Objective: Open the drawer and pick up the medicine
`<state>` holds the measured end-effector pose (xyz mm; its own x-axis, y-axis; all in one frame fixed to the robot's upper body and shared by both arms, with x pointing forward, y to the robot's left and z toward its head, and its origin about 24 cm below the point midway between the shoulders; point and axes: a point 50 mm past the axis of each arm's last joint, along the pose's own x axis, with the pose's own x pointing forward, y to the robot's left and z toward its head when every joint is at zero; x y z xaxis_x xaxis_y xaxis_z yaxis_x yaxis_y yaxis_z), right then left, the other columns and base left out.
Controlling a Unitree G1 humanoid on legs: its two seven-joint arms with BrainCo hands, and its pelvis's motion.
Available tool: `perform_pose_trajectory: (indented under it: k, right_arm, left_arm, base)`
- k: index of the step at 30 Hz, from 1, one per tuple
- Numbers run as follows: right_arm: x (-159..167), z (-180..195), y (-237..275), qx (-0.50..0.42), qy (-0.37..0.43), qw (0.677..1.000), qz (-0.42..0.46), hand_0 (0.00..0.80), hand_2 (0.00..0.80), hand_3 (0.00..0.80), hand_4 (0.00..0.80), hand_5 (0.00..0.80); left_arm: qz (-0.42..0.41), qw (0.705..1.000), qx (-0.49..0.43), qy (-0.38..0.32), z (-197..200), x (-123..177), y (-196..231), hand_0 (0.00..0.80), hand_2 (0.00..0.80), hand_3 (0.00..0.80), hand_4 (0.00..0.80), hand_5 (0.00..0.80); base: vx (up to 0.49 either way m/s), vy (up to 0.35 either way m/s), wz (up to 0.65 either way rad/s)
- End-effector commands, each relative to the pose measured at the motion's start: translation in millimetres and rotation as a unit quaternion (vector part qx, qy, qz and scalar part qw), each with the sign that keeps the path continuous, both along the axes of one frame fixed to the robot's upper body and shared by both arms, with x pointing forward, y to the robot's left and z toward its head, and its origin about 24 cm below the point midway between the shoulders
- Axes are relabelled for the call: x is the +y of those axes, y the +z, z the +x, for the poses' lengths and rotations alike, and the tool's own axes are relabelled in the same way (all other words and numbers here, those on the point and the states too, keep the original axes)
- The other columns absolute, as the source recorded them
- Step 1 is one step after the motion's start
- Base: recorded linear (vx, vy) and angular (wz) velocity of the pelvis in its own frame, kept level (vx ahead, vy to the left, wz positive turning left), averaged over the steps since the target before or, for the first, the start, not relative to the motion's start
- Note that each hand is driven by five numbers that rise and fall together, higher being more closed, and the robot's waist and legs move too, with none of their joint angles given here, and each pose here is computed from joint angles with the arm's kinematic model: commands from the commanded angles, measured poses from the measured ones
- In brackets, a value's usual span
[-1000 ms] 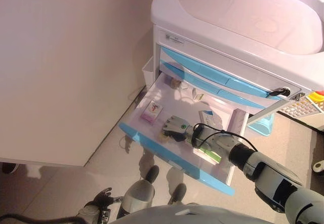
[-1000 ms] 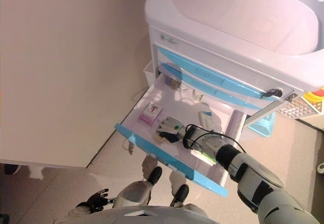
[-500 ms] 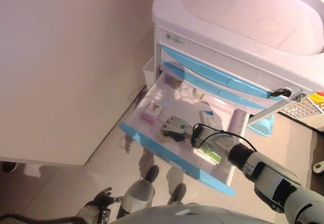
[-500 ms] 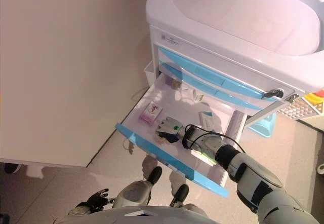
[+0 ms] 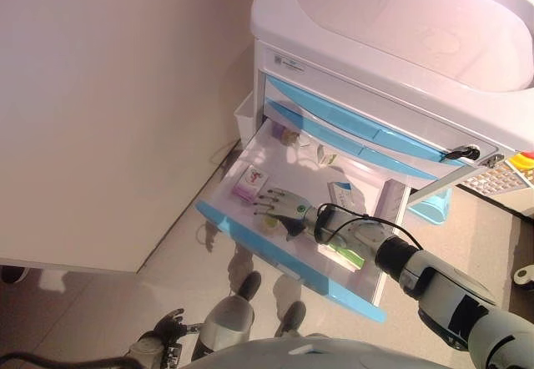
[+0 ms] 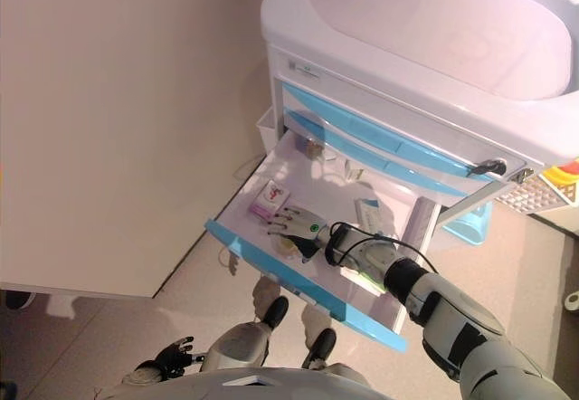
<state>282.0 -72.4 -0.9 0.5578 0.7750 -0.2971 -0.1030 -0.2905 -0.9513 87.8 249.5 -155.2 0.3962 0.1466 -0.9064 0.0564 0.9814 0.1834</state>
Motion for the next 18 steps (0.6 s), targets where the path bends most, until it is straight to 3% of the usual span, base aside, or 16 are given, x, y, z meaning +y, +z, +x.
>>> perform_pose_trajectory:
  k: [1, 18]
  right_arm:
    - [11.2, -2.4, 5.8, -0.007, 0.015, 1.0, 0.023, 0.0, 0.0, 0.0, 0.0, 0.0]
    - [6.7, 6.3, -1.6, -0.011, -0.022, 1.0, 0.001, 0.0, 0.0, 0.0, 0.0, 0.0]
  left_arm:
    - [0.013, 1.0, 0.012, -0.026, -5.4, 4.4, -0.3, 0.0, 0.0, 0.0, 0.0, 0.0]
    - [0.009, 0.999, 0.005, -0.031, -2.2, 5.3, 1.2, 0.0, 0.0, 0.0, 0.0, 0.0]
  base:
    - [0.0, 0.0, 0.0]
    - [-0.005, 0.004, 0.03]
